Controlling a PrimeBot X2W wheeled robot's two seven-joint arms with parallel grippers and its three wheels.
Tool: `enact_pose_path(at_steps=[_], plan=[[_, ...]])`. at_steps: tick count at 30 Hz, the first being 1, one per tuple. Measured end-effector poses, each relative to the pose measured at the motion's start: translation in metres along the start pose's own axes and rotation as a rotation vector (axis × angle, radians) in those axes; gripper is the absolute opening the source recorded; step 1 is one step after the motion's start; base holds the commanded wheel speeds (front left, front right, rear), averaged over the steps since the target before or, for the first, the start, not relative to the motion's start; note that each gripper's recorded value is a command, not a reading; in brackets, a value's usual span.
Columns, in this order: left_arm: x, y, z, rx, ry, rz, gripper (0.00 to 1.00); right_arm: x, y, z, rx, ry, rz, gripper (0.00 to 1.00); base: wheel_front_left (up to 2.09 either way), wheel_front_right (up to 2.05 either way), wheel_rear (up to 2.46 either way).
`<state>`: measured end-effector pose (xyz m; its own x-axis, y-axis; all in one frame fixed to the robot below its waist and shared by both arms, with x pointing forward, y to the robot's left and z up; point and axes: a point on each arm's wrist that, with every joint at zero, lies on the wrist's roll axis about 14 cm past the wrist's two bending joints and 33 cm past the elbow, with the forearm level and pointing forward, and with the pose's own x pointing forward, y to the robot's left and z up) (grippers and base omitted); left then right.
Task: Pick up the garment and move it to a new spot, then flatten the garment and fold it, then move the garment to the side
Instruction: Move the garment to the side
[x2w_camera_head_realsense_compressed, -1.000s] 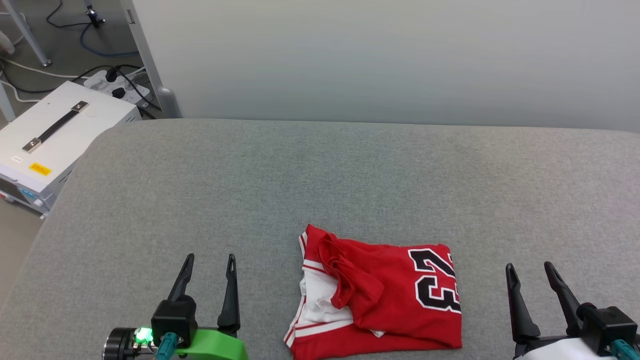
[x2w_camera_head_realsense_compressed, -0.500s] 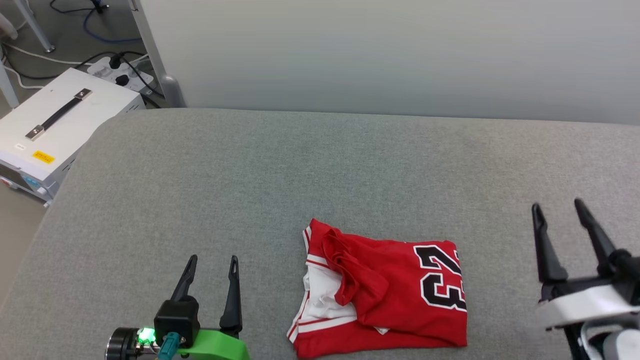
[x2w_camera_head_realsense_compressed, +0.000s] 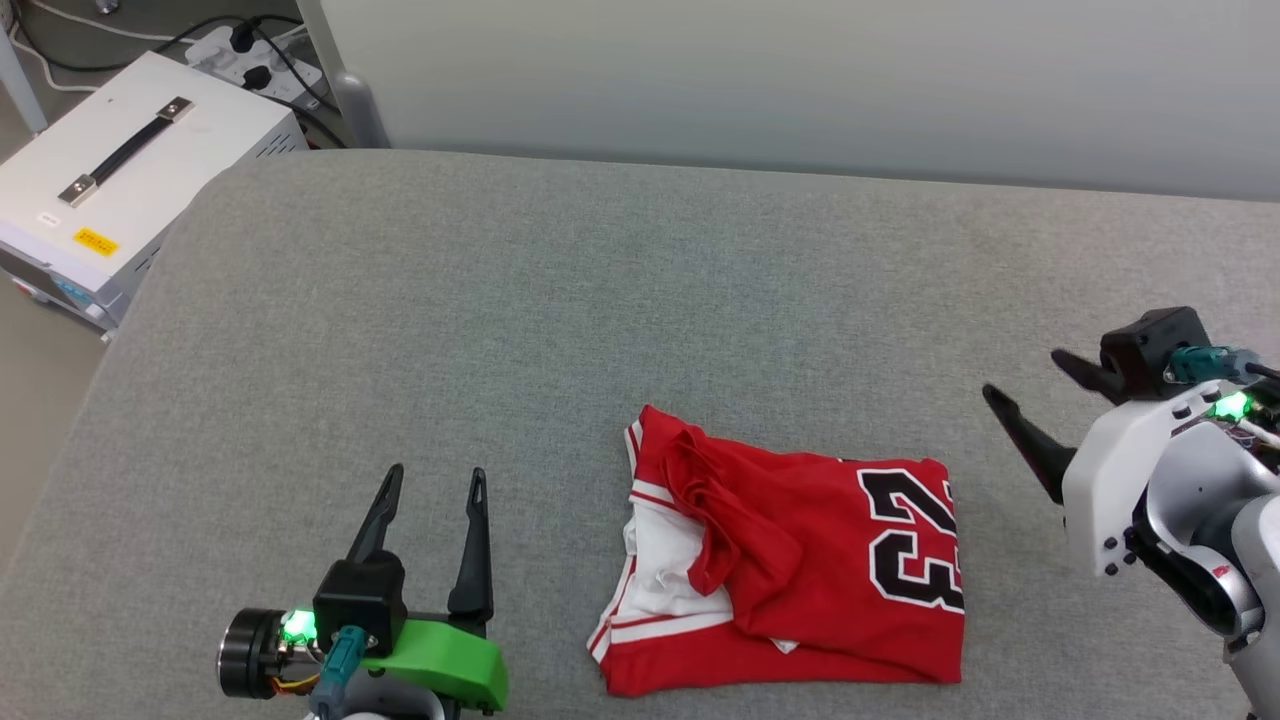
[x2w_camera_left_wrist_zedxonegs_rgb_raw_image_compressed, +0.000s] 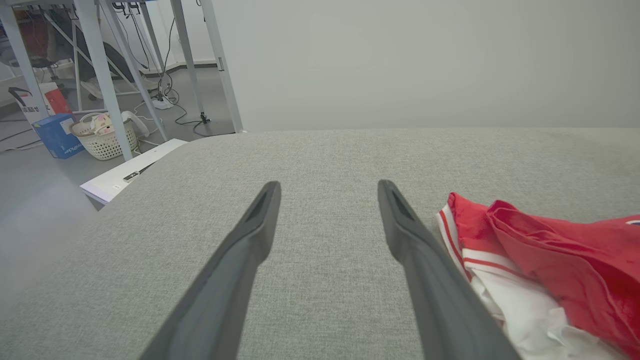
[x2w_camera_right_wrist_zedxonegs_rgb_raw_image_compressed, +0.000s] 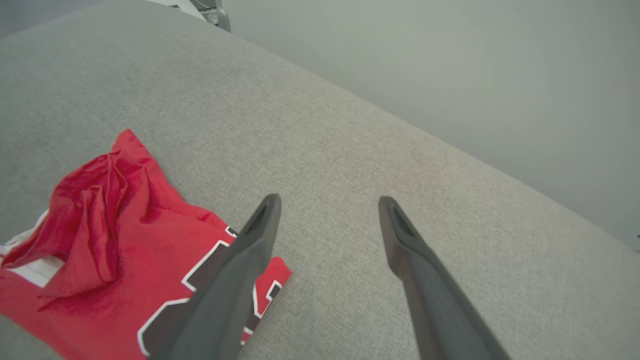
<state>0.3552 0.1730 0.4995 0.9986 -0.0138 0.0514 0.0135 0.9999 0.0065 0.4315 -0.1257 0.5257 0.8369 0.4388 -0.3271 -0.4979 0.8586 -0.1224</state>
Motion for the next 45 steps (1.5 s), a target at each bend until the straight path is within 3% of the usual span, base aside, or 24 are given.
enact_pose_path(at_steps=[2,3,10,17,21,25,26,27,28,36,45], plan=[[0.002,0.0,-0.001,0.0,0.004,0.0,1.0,0.002,0.005,-0.025,0.049,0.13,0.042,1.0,0.0,0.0,0.0],[0.006,0.0,-0.003,0.001,0.008,0.001,1.0,0.003,0.014,-0.049,0.132,0.257,0.099,1.0,0.0,0.0,0.0],[0.015,0.001,-0.007,0.003,0.019,0.0,1.0,0.002,0.042,-0.103,0.302,0.493,0.218,1.0,0.0,0.0,0.0],[0.022,0.005,-0.014,0.008,0.04,0.013,1.0,0.016,0.074,-0.129,0.405,0.571,0.299,1.0,0.0,0.0,0.0],[0.022,0.009,-0.017,0.013,0.049,0.025,1.0,0.017,0.088,-0.145,0.389,0.627,0.339,1.0,0.0,0.0,0.0],[0.02,0.014,-0.02,0.012,0.061,0.04,1.0,0.024,0.093,-0.149,0.357,0.599,0.346,1.0,0.0,0.0,0.0],[0.02,0.014,-0.02,0.011,0.062,0.043,1.0,0.025,0.094,-0.148,0.354,0.587,0.348,0.84,0.0,0.0,0.0],[0.02,0.015,-0.021,0.011,0.063,0.045,1.0,0.026,0.095,-0.148,0.354,0.574,0.347,0.21,0.0,0.0,0.0],[0.02,0.015,-0.02,0.011,0.062,0.047,1.0,0.027,0.095,-0.146,0.352,0.562,0.346,0.0,0.0,0.0,0.0],[0.021,0.011,-0.014,0.007,0.04,0.038,1.0,0.036,0.089,-0.116,0.271,0.394,0.325,0.0,0.0,0.0,0.0],[0.03,-0.008,-0.009,-0.01,0.017,-0.016,1.0,0.025,0.045,-0.059,0.037,0.194,0.231,0.0,0.0,0.0,0.0]])
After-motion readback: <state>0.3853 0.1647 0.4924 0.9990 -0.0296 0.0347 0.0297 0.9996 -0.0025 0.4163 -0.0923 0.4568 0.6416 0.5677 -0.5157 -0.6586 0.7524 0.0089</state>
